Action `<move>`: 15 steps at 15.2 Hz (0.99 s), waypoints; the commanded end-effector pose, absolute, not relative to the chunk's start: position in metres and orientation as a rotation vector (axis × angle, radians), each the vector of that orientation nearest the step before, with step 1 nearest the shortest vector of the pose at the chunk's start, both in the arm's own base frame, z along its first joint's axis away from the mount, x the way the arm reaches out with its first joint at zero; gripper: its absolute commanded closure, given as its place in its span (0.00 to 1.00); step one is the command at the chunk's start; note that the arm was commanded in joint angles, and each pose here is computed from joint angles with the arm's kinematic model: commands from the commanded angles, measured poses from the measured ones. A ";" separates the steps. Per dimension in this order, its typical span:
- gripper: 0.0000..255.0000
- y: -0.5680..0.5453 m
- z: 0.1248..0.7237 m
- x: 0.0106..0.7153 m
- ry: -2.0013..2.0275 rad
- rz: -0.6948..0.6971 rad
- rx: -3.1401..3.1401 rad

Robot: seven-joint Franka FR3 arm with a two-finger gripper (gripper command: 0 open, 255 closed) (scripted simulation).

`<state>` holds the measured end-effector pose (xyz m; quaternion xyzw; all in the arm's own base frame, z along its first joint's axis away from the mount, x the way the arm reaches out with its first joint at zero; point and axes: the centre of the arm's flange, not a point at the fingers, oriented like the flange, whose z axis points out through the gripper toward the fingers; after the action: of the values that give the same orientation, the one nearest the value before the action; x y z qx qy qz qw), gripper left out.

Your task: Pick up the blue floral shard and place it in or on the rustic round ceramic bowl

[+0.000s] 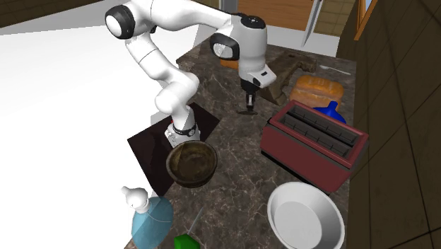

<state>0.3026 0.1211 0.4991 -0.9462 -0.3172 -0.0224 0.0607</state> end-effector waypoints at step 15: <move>0.00 0.042 0.475 0.265 -0.998 -0.212 -2.874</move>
<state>0.2641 0.0416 0.4810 -0.9415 -0.3267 -0.0688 0.0460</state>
